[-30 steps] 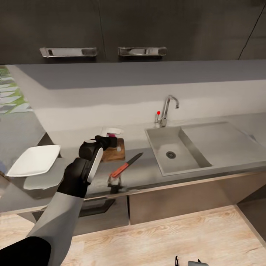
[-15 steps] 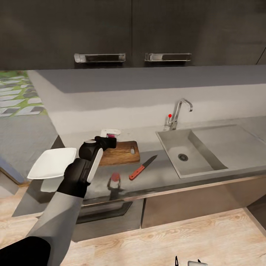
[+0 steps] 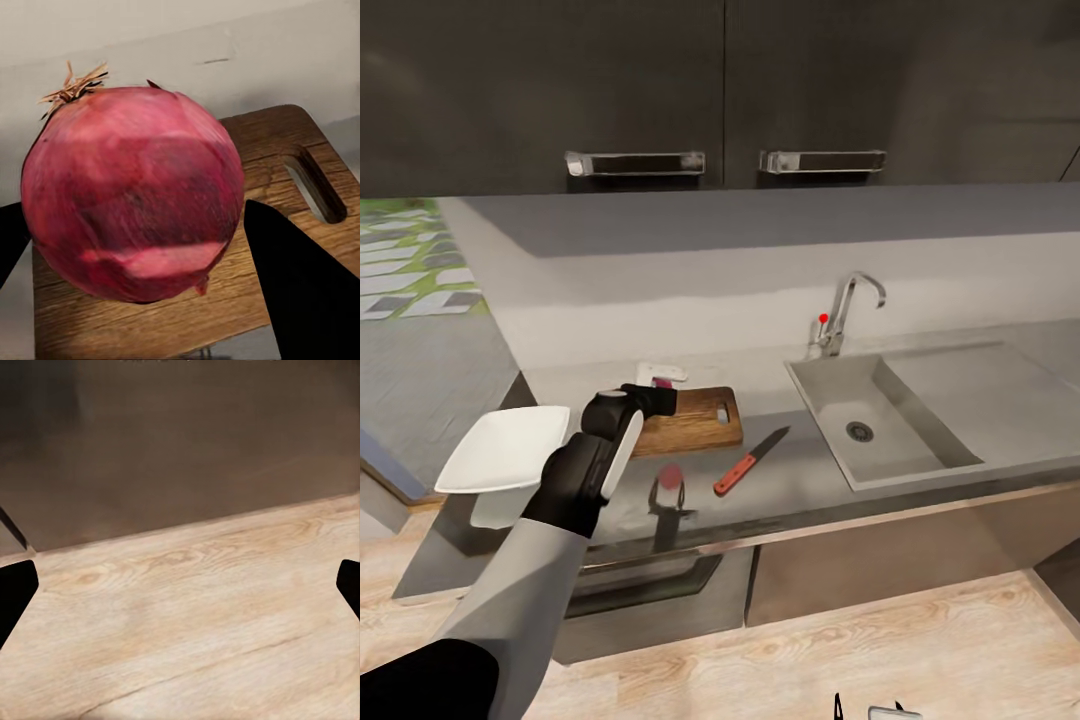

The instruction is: In the kitchen, take the Vidalia onion out of the sink, dice it on the chopping board with the paring knife, put the diced onion into the bowl on the countertop, then place both the paring knife and the chopping board into the sink.

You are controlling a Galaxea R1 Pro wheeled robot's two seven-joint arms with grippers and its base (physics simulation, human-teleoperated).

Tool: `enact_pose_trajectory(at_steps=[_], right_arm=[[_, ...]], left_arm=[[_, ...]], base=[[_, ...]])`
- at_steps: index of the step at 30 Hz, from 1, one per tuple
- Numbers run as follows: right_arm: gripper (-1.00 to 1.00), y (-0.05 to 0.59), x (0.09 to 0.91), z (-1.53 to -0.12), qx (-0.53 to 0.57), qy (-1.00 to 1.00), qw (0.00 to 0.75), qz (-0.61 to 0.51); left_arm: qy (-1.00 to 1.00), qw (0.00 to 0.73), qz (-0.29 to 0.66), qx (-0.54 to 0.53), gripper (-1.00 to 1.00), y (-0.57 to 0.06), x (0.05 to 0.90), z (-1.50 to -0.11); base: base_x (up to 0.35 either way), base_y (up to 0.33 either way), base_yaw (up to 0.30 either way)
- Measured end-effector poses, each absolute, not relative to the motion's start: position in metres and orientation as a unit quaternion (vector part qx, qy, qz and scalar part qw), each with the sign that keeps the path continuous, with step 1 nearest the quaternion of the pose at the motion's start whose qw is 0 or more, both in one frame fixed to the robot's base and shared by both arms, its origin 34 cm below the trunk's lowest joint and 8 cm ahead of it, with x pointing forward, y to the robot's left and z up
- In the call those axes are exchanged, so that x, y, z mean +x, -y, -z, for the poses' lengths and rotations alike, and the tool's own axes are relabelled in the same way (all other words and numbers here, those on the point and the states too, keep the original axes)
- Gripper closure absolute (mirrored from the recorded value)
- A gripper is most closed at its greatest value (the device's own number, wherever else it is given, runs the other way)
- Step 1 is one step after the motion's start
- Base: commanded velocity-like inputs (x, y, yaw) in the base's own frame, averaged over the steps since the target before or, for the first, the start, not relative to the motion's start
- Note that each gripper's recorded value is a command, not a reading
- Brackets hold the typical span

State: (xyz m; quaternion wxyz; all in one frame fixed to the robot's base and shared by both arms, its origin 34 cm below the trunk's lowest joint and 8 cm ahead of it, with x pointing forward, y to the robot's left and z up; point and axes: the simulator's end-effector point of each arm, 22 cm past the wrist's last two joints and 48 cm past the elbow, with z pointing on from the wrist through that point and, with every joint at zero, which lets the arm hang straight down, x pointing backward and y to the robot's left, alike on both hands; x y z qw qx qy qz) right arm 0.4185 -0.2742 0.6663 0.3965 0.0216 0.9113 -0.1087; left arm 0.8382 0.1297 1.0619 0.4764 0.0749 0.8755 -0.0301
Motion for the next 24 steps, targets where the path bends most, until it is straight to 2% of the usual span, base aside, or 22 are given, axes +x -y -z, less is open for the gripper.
enact_pose_trajectory(at_steps=[11,24], right_arm=[[-1.0,0.274,0.414,-0.663,0.021,-0.914,0.391,0.109],[-1.0,0.274,0.41,-0.658,0.02,-0.917,0.384,0.109]], left_arm=[[-0.88,0.468,0.03,0.075,1.0,-0.13,0.838,-1.05],[-0.884,0.461,0.031,0.074,1.0,-0.13,0.839,-1.039]], base=[[0.233,0.0,0.0],[0.016,0.0,0.0]])
